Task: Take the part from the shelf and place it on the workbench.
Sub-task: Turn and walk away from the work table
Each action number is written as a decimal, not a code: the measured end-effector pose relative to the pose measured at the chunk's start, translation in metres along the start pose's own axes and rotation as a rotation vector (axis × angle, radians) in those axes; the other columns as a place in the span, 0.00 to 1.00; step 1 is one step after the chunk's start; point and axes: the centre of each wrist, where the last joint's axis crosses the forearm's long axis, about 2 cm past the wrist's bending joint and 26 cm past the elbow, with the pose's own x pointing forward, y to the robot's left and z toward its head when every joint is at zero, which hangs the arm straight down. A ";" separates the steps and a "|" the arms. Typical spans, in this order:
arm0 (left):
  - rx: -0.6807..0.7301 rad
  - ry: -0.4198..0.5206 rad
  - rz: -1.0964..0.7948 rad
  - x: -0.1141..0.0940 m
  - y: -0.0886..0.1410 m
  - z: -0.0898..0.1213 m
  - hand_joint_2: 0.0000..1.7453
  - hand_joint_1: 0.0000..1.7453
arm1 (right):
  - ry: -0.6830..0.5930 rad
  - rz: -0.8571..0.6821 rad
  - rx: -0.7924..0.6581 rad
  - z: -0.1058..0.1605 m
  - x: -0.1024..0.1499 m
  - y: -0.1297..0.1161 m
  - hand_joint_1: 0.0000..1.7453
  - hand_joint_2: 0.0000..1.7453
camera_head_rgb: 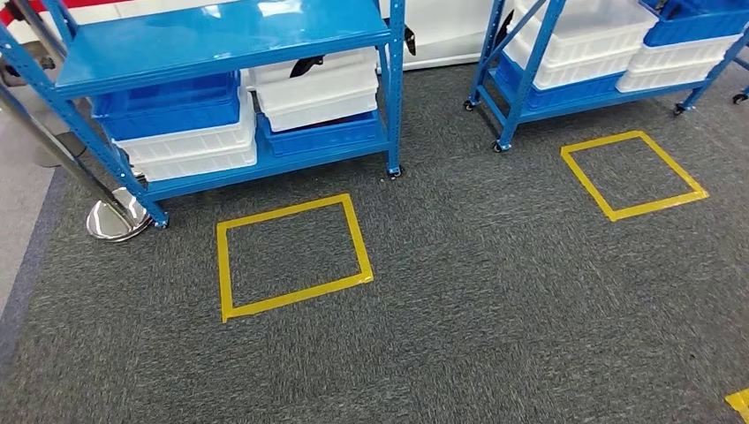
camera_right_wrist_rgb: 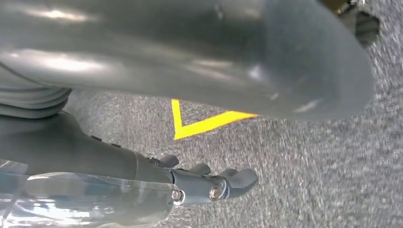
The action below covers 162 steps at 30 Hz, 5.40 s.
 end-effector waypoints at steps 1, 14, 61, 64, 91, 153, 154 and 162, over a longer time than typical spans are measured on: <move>0.001 0.005 0.001 -0.001 0.000 0.001 0.00 0.00 | -0.002 0.001 -0.001 0.000 0.001 0.000 0.00 0.00; -0.016 -0.014 0.011 -0.002 -0.009 0.003 0.00 0.00 | -0.012 0.019 -0.010 -0.001 -0.005 -0.006 0.00 0.00; -0.036 -0.029 0.053 -0.017 -0.016 0.013 0.00 0.00 | -0.001 0.008 -0.037 0.000 -0.010 -0.008 0.00 0.25; -0.038 -0.031 0.051 -0.016 -0.016 0.013 0.00 0.00 | -0.011 0.009 -0.040 -0.001 -0.008 -0.009 0.00 0.25; -0.049 -0.029 0.047 -0.017 -0.021 0.015 0.00 0.00 | -0.026 -0.043 -0.048 -0.001 -0.009 -0.011 0.00 1.00; -0.036 -0.040 0.035 -0.012 -0.024 0.013 0.00 0.00 | -0.040 -0.057 -0.061 0.000 -0.007 -0.005 0.00 0.00; -0.036 -0.039 0.033 -0.013 -0.024 0.014 0.00 0.00 | -0.040 -0.057 -0.061 0.000 -0.007 -0.005 0.00 0.00; -0.032 -0.041 0.024 -0.011 -0.025 0.013 0.00 0.00 | -0.038 -0.052 -0.062 0.000 -0.007 -0.006 0.00 0.00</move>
